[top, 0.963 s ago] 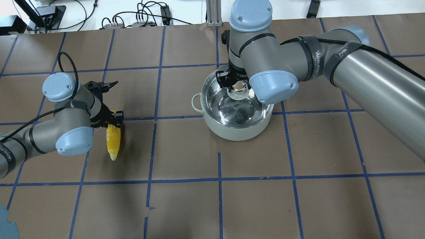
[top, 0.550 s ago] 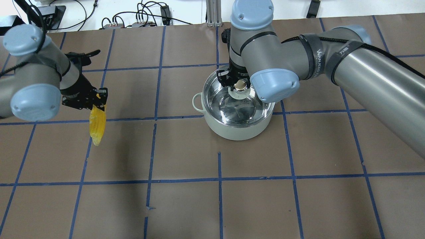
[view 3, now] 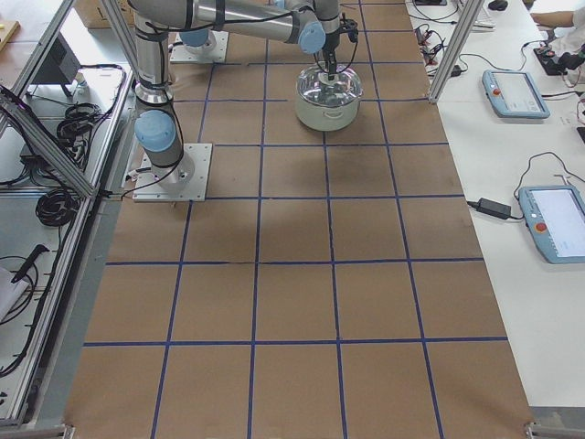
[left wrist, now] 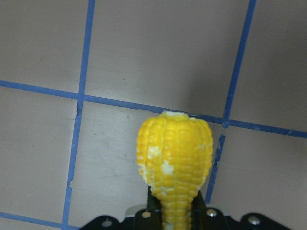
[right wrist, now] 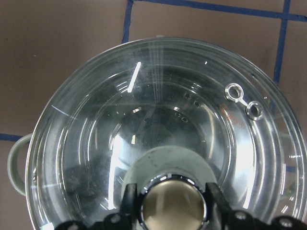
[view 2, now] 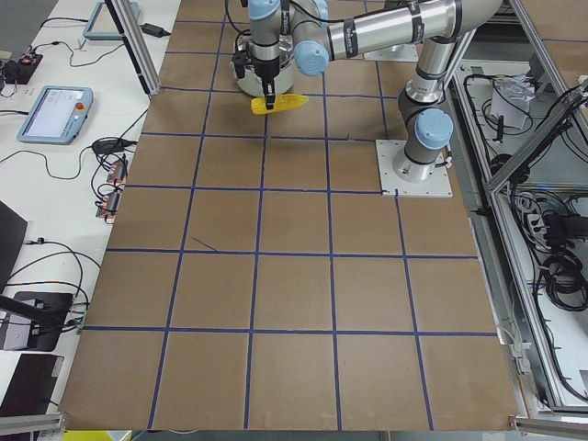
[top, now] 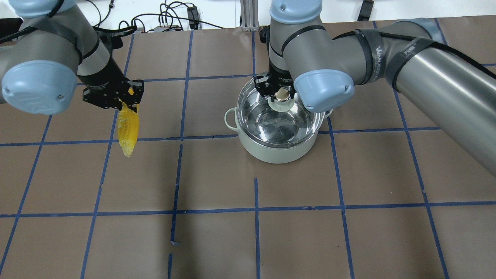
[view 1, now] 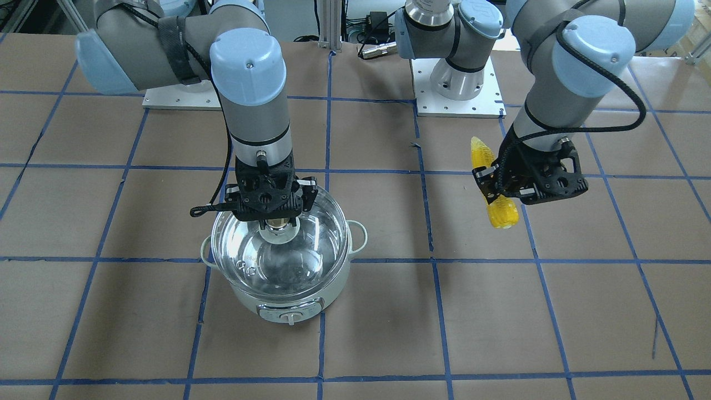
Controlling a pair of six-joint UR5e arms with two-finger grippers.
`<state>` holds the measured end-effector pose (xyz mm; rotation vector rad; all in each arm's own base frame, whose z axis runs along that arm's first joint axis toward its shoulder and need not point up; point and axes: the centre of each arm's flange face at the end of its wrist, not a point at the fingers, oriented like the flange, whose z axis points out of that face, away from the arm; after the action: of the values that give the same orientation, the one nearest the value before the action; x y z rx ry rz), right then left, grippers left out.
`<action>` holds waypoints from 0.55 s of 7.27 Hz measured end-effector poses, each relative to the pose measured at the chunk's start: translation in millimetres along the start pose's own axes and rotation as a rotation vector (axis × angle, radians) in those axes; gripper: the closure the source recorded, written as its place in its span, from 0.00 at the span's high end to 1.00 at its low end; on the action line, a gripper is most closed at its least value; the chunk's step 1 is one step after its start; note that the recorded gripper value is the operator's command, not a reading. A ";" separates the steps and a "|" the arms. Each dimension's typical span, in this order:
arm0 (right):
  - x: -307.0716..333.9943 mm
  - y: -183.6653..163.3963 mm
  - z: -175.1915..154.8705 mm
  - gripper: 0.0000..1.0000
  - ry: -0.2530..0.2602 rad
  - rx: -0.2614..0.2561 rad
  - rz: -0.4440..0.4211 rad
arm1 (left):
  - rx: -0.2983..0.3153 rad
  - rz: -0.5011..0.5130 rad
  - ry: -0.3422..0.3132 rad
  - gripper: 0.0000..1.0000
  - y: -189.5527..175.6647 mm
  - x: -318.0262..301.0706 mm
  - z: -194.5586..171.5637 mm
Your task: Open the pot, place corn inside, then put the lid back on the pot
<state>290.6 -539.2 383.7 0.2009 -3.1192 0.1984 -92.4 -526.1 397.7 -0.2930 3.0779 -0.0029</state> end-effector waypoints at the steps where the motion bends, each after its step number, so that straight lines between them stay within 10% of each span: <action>1: 10.2 1.5 -22.7 0.44 0.005 -0.019 0.009 | -0.003 -0.020 0.000 0.11 3.3 13.1 -3.0; 4: 90.0 22.8 -92.9 0.45 0.007 -0.067 0.046 | -0.015 -0.048 0.001 0.10 4.9 23.1 -0.2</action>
<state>198.6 -516.5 474.6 0.1269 -3.1193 0.0952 -116.0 -525.6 396.7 -0.3677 3.0723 0.0179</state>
